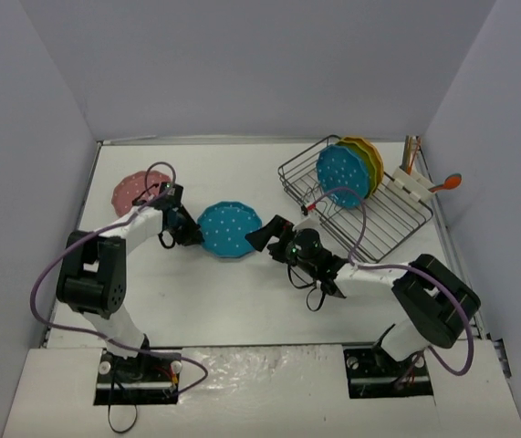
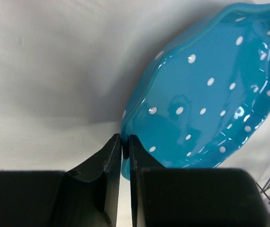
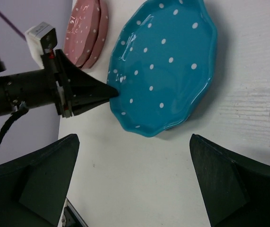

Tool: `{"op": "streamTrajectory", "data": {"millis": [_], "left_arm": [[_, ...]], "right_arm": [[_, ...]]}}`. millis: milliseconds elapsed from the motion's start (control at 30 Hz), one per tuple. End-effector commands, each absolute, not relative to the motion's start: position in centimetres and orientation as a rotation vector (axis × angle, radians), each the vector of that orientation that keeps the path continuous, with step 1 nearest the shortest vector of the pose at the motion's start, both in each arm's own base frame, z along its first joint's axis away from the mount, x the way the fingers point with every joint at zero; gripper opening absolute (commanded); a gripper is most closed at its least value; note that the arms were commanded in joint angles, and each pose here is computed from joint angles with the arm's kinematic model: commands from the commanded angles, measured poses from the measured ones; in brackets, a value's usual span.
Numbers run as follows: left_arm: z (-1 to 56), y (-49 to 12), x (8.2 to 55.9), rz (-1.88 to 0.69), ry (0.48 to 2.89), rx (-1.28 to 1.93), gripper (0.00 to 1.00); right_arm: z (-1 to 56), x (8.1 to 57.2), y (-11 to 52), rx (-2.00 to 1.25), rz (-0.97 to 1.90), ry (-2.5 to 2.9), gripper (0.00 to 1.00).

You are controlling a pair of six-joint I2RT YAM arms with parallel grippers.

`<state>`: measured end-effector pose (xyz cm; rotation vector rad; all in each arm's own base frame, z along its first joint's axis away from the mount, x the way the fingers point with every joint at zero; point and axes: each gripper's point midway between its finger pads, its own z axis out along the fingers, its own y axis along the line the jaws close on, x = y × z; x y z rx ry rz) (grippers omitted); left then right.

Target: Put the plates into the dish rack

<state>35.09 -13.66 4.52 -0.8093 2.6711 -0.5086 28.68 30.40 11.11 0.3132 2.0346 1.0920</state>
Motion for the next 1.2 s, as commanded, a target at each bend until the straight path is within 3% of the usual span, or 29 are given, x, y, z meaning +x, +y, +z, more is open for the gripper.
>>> {"op": "streamTrajectory", "data": {"millis": [0,667,1167], "left_arm": [[10.9,-15.8,36.6,-0.745,2.476,-0.799,0.00],[14.2,-17.2,35.0,-0.951,2.382,-0.822,0.00],[13.3,-17.6,31.7,-1.060,2.374,-0.845,0.00]], "right_arm": [[12.5,29.9,32.2,0.447,1.208,1.932,1.00],[6.7,30.4,34.8,0.608,1.355,1.968,1.00],[5.1,30.5,35.8,0.650,1.439,1.974,0.91]]}}
